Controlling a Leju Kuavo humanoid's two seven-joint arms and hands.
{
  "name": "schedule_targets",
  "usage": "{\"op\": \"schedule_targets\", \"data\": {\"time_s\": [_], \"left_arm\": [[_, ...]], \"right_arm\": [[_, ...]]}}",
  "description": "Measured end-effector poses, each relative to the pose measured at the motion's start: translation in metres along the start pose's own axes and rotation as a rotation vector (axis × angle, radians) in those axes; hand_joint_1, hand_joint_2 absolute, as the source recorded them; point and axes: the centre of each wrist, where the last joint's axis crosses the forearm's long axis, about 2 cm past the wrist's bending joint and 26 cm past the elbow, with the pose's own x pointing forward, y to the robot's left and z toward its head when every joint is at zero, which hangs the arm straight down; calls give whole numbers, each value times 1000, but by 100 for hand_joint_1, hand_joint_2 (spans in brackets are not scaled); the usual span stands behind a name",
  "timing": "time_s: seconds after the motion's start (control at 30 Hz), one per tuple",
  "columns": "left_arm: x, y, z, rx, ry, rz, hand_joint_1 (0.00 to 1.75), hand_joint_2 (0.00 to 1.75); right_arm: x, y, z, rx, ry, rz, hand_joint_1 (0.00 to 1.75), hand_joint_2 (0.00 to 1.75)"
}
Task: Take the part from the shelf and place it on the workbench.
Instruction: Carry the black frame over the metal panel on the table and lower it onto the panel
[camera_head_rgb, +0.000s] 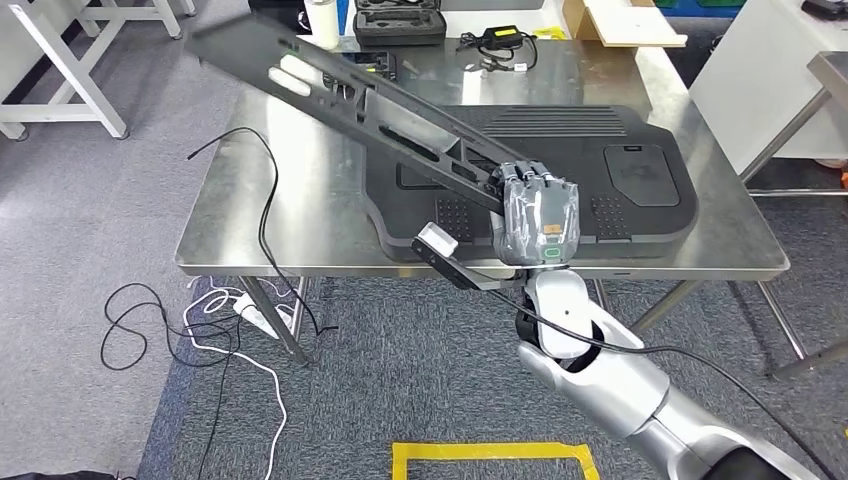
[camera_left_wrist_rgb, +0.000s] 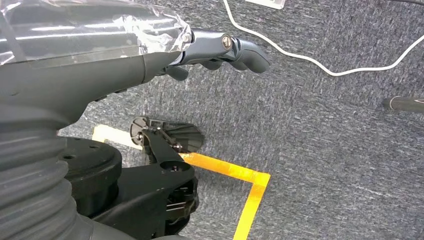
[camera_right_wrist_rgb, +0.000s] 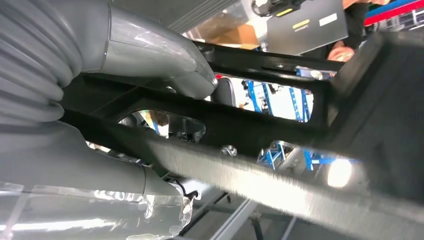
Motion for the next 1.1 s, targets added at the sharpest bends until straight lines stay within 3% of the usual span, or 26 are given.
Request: {"op": "schedule_targets", "data": {"time_s": [0.37,1.1], "left_arm": [[4,2,-3,-9,-6,-2,0,175],[3,6,-4,6,-13,-21,0,175]], "right_arm": [[-16,-2,-22,-3,21,60,175,175],[-33,1,-21,9,57,62,175,175]]}}
